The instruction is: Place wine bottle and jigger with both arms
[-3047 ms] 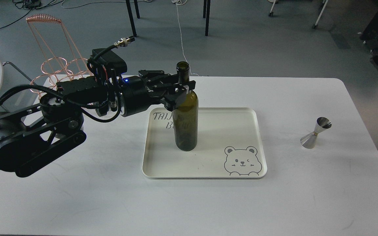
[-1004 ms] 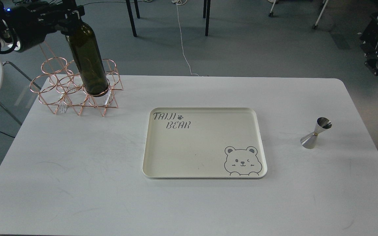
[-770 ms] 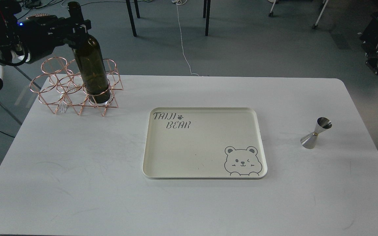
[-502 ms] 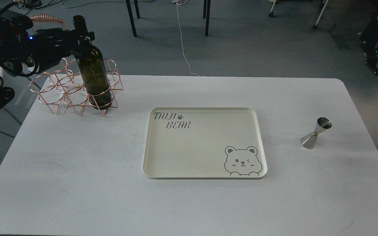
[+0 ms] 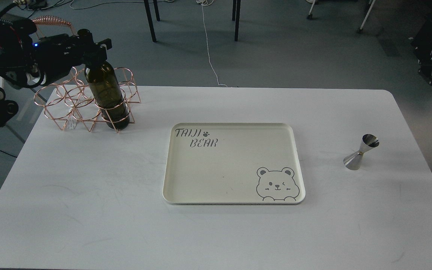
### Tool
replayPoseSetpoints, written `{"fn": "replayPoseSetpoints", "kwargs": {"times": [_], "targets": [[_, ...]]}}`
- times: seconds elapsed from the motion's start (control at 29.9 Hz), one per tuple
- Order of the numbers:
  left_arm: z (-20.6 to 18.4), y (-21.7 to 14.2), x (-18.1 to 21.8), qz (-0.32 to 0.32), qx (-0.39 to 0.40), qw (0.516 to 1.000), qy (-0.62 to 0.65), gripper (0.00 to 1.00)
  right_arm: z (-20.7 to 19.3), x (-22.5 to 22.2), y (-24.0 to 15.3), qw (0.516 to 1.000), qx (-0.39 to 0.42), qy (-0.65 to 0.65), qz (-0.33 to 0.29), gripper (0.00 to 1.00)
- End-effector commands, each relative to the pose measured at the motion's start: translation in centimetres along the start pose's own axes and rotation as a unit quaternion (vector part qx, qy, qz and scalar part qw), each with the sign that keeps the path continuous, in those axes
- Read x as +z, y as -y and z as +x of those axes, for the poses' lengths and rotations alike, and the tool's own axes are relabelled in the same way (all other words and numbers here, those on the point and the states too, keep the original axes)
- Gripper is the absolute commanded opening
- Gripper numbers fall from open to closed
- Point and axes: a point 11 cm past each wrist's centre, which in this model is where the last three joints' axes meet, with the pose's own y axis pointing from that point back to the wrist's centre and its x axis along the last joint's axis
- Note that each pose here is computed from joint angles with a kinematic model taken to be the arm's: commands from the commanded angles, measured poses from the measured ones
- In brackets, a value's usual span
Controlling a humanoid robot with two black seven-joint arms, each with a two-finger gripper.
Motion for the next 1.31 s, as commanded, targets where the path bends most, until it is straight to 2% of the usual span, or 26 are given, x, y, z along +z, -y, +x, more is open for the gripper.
{"fn": "replayPoseSetpoints", "kwargs": {"times": [0.0,0.3,0.54,0.7,0.94,1.27], "targets": [[1.3,-0.3,-0.1,-0.003,0.025,0.999,-0.042,0.88,0.0,-0.1,0.0,1.000,0.000,0.000,0.000,0.97],[4.4,-2.3,-2.2,-0.001,0.091,0.975,-0.203,0.96,0.0,0.1,0.0,1.000,-0.001,0.000,-0.001,0.97],[6.8,-4.9,-5.0,0.002,0.163,0.912,-0.376,0.97,0.2,0.0,-0.1,1.000,0.002,0.001,0.000,0.99],[7.7,-7.8,-9.2,0.023,0.230,0.826,-0.514,0.98,0.5,0.2,-0.1,1.000,0.015,0.002,0.002,0.99],[6.6,-10.7,-13.5,0.009,0.275,0.704,-0.655,0.98,0.8,0.2,-0.1,0.999,0.026,0.020,0.006,0.99],[1.7,-12.1,-14.7,-0.067,0.292,0.514,-0.804,0.99,4.3,2.9,-0.8,0.960,0.125,0.250,0.005,0.99]]}}
